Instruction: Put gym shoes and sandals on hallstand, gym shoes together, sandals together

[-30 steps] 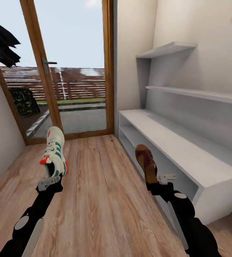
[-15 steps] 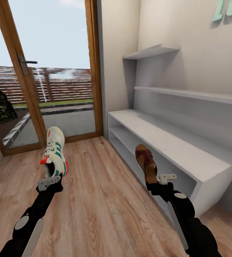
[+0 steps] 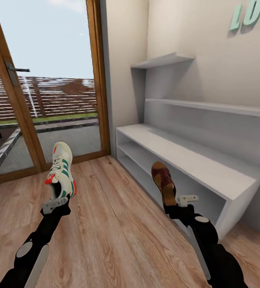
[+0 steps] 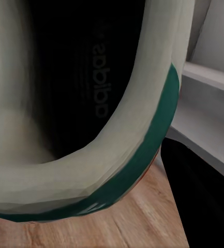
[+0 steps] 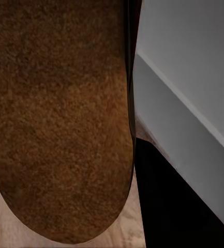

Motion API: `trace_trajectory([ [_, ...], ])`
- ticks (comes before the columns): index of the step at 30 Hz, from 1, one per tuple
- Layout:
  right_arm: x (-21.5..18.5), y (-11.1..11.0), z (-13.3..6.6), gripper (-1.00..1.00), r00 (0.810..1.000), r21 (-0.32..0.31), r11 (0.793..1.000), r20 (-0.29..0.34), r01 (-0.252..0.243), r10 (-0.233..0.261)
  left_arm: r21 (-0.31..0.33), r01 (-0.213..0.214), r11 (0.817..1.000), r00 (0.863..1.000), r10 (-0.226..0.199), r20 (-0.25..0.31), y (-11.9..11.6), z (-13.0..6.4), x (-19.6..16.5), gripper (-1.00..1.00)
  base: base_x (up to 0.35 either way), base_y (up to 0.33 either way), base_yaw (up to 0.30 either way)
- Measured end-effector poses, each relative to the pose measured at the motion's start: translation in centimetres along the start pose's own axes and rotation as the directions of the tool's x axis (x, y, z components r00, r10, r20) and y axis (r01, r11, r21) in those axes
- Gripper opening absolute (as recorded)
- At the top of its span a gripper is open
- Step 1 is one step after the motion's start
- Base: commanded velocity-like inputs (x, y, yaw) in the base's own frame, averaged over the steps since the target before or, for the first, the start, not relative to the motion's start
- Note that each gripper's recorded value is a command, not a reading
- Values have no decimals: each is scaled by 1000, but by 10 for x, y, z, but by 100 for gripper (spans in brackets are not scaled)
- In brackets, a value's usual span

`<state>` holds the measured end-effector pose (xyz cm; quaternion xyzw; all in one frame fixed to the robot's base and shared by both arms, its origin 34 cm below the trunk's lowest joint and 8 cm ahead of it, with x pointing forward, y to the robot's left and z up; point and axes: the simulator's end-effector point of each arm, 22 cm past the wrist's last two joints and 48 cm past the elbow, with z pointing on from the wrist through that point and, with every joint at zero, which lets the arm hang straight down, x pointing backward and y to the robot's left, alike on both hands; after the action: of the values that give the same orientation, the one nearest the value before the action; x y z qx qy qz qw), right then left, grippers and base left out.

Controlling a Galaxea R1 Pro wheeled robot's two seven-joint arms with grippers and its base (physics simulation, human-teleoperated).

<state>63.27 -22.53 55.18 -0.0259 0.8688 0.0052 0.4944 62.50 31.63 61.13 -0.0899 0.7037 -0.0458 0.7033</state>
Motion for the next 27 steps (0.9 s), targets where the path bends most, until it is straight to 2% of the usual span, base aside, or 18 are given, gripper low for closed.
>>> trace_trajectory([
  [11, -1, 0, 0, -100, 1000, -1, 1000, 2, 0, 0, 0, 0, 1000, 1000, 0, 1, 0, 0, 0, -100, 88, 325, -11],
  [27, -11, 1, -7, -100, 1000, -1, 1000, 24, 0, 0, 6, 1, 1000, 1000, -1, 21, -3, -2, -11, -100, 46, 325, -182],
])
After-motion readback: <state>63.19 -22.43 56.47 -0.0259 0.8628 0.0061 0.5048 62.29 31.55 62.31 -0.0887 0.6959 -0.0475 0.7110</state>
